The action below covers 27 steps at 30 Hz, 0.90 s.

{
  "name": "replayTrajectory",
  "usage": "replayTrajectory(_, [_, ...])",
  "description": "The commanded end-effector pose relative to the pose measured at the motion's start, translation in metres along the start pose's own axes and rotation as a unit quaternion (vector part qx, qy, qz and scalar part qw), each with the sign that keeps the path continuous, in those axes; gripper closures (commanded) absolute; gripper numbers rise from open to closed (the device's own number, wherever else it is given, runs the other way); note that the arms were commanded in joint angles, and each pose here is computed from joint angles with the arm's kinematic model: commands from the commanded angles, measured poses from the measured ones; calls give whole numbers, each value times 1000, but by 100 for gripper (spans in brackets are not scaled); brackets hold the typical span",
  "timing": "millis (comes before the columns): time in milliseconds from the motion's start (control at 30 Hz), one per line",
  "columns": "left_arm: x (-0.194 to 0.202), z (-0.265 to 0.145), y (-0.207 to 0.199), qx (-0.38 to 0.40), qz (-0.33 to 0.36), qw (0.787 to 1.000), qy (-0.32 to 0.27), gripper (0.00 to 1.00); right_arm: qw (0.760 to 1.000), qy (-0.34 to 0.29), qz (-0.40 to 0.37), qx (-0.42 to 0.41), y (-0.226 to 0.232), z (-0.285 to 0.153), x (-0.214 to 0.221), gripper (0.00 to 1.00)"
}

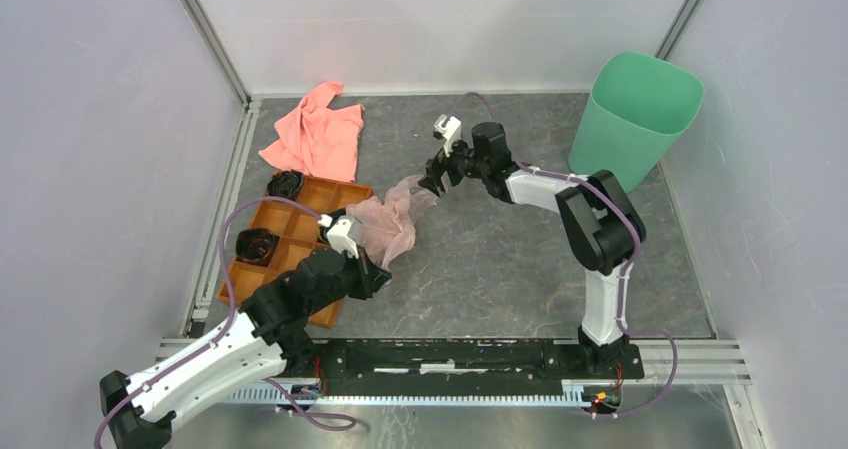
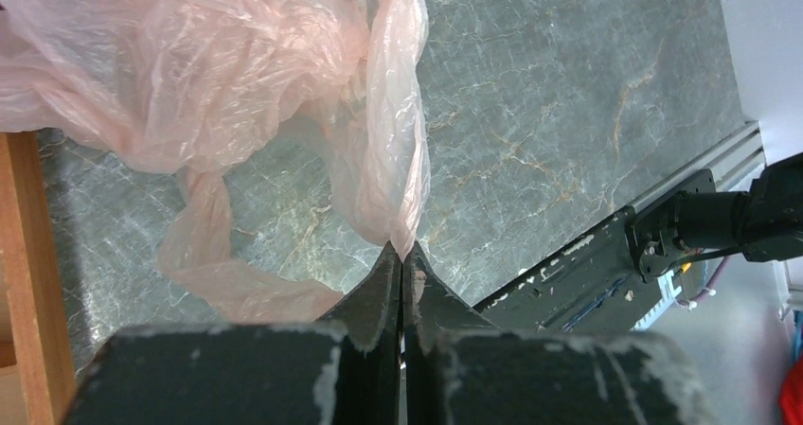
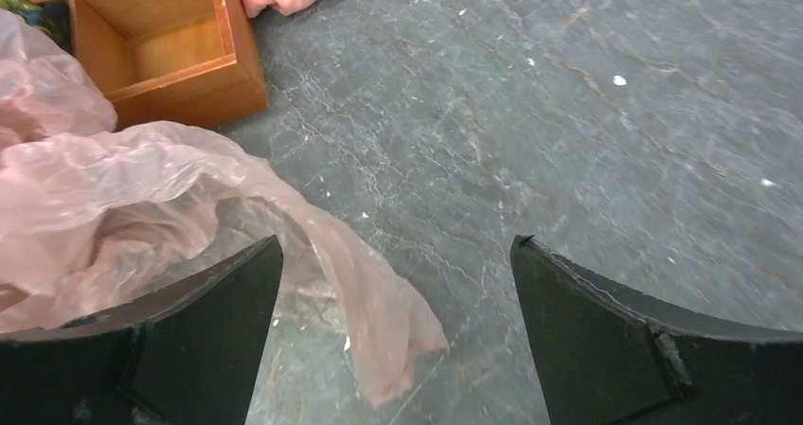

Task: Put the trash bags into the trash bin

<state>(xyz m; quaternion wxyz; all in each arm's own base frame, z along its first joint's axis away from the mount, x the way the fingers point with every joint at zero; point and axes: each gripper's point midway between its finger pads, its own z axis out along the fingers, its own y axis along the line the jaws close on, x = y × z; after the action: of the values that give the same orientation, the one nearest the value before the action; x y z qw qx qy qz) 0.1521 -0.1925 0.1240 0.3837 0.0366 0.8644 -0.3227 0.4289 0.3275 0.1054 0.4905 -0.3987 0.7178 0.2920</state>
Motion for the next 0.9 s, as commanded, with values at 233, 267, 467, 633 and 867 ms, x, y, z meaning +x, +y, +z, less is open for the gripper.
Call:
replayTrajectory(233, [-11,-3,10,-37,-36,998,-29,98,997,-16,34,-68,18,25,31,15])
replayTrajectory(267, [-12,-3,11,-41,-41,998,-31,98,997,-9,42,-60,14,28,32,27])
replayTrajectory(467, [-44,5,6,-83,-94,989,-74,98,986,34,154,46,-2,-18,12,100])
replayTrajectory(633, [-150,47,-4,-116,-34,988,-92,98,971,30,195,137,-59,-69,-12,100])
replayTrajectory(867, [-423,-7,-131,60,52,976,-201,98,964,-91,81,235,-112,-197,-255,99])
